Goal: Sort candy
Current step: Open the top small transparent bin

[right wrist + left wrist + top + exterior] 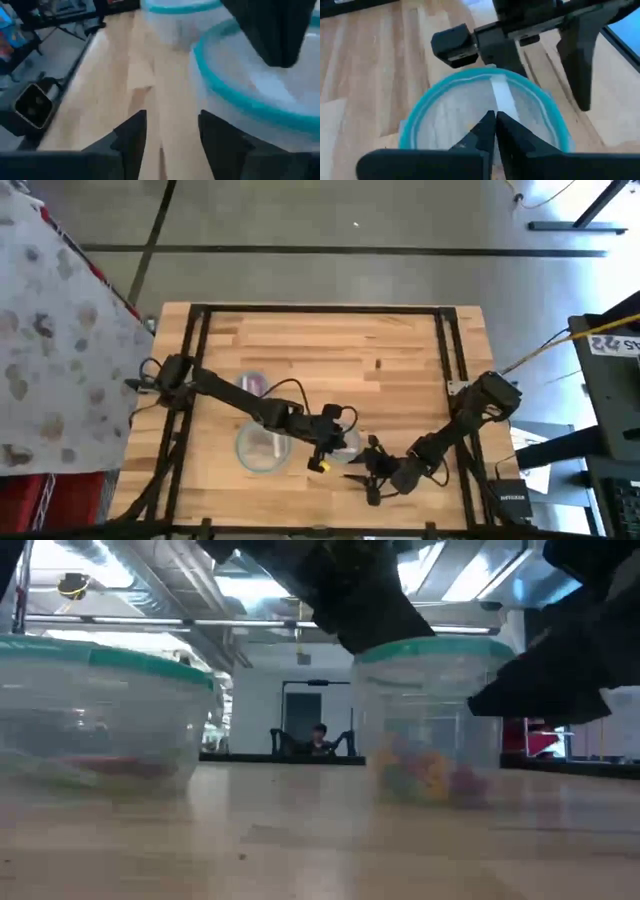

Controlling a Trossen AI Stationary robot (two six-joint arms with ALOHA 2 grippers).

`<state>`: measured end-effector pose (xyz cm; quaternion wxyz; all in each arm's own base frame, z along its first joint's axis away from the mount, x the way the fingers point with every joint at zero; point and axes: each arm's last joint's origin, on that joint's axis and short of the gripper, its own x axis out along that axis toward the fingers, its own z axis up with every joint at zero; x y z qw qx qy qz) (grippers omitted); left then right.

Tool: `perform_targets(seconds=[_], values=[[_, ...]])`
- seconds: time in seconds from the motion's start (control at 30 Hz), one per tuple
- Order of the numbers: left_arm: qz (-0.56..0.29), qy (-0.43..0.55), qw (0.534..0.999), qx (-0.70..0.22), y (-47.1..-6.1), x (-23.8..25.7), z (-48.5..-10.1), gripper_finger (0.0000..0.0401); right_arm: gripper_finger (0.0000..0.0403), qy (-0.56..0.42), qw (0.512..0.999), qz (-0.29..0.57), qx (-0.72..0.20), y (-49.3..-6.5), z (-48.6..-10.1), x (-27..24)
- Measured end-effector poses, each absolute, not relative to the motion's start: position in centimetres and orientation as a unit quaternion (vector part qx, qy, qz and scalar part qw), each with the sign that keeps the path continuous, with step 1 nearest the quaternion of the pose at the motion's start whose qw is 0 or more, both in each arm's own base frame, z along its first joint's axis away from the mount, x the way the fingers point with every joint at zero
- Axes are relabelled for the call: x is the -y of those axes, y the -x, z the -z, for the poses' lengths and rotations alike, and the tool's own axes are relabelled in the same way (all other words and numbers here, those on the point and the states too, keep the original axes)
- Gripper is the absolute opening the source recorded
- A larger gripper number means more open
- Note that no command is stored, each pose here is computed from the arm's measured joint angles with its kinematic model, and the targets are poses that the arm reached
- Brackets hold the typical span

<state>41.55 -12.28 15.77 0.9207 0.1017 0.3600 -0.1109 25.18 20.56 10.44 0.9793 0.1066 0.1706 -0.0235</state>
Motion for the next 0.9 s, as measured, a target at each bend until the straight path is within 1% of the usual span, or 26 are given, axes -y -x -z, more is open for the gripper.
perform_targets(seconds=[0.1,0.2,0.33,0.43,0.5,0.6,0.7,0.8,0.9], values=[[0.111,-0.101,0.921,-0.358,-41.6,12.3,-15.7,0.0003,0.0166,-0.114,0.98,0.018,-0.162,-25.2,-10.6,-20.6],[0.107,-0.098,0.923,-0.356,-41.6,12.3,-15.7,0.0003,0.0166,-0.111,0.983,-0.021,-0.147,-25.7,-11.5,-21.2],[0.107,-0.099,0.923,-0.357,-41.6,12.3,-15.7,0.0003,0.0166,-0.062,0.984,-0.079,-0.149,-26.4,-12.4,-22.0],[0.108,-0.101,0.924,-0.353,-41.4,12.6,-16.3,0.0003,0.0166,-0.027,0.975,-0.128,-0.178,-26.0,-13.2,-22.7],[0.108,-0.108,0.926,-0.345,-41.2,12.9,-17.2,0.0003,0.0166,-0.012,0.967,-0.135,-0.216,-25.3,-13.8,-22.9],[0.098,-0.137,0.929,-0.33,-40.7,13.4,-19.2,0.0003,0.0166,-0.021,0.949,-0.11,-0.293,-23.9,-14.3,-22.4],[0.097,-0.156,0.933,-0.309,-40.3,13.9,-21.3,0.0003,0.0166,-0.032,0.932,-0.059,-0.357,-22.6,-14.8,-21.1],[0.095,-0.148,0.942,-0.287,-40.1,13.8,-23.7,0.0003,0.0166,0.002,0.923,-0.003,-0.385,-22.1,-14.7,-19.7],[0.089,-0.139,0.934,-0.317,-39.8,13.5,-23.6,0.0003,0.0166,0.031,0.916,0.031,-0.399,-22.4,-14.8,-18.2]])
